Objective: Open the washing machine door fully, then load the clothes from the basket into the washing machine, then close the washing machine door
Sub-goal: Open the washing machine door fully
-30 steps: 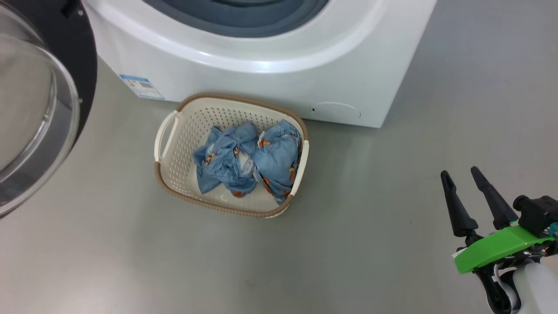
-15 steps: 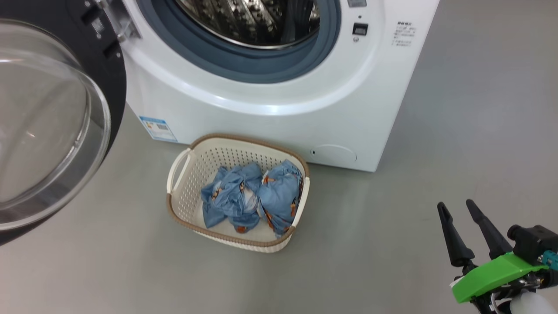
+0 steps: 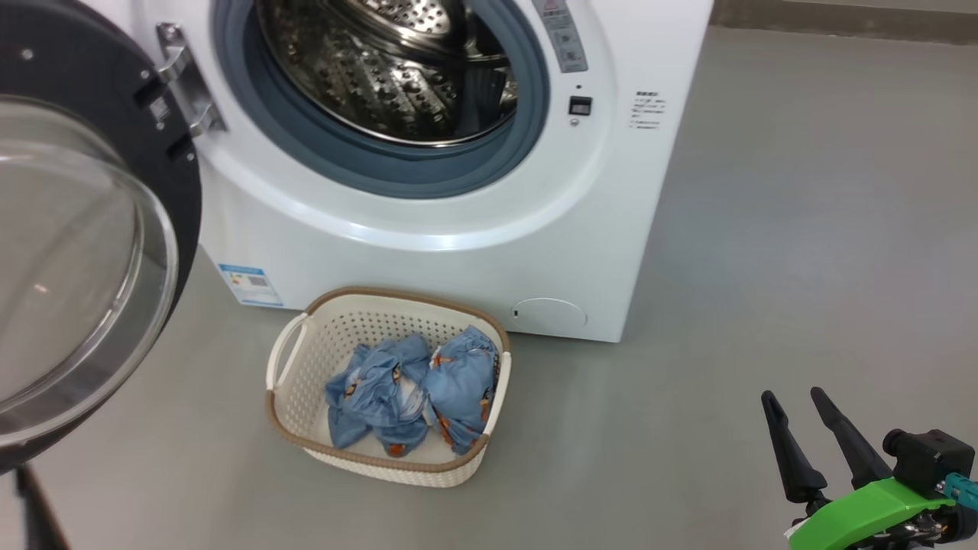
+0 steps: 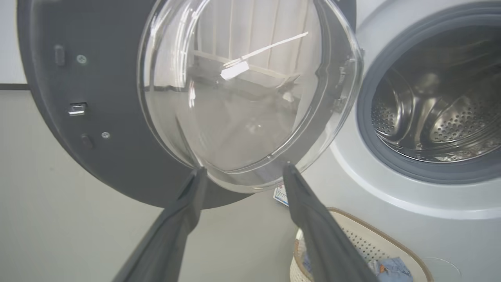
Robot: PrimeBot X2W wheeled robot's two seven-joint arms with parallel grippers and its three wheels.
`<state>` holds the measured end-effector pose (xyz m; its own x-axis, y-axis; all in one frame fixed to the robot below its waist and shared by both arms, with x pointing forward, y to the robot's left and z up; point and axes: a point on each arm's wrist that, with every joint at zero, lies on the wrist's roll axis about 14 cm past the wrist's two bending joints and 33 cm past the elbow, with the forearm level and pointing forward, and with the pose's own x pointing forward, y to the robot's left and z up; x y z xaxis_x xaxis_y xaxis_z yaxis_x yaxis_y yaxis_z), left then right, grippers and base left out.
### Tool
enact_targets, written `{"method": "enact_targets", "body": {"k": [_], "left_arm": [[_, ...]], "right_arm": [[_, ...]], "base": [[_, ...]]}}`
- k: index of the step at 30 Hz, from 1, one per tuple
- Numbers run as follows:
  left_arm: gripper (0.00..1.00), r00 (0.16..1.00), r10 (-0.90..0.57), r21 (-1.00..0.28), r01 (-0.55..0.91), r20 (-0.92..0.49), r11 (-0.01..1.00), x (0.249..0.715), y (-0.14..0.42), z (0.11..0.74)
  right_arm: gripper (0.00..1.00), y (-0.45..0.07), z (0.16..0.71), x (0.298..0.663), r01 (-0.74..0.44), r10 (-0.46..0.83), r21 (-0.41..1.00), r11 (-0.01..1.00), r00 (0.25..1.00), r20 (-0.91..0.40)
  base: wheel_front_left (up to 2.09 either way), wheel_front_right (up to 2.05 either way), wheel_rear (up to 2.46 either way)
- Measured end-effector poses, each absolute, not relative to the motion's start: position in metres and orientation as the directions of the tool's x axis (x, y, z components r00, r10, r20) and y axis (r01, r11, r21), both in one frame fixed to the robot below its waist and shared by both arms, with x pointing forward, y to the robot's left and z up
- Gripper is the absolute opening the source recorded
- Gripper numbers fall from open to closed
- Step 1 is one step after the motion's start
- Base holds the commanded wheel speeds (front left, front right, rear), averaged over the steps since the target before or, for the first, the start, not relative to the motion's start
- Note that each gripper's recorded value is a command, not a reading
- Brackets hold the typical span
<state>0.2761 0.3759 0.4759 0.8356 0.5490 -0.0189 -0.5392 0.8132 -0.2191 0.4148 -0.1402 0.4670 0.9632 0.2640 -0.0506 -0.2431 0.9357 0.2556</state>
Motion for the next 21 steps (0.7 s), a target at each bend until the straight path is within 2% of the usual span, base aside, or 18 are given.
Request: {"method": "enact_targets", "body": {"k": [8, 21], "left_arm": [[1.0, 0.94, 0.34, -0.216, -0.337, -0.022, 0.917, 0.318, 0.313, 0.474], [1.0, 0.992, 0.117, -0.203, -0.123, -0.045, 0.971, 0.348, 0.253, 0.467]], "right_arm": [[1.0, -0.167, 0.474, 0.405, -0.176, 0.191, 0.257, 0.95, 0.981, -0.034], [1.0, -0.202, 0.469, 0.38, -0.077, 0.093, 0.254, 0.964, 0.994, -0.051]], "base": [[0.0, 0.0, 0.0], [0.0, 0.0, 0.0]]}}
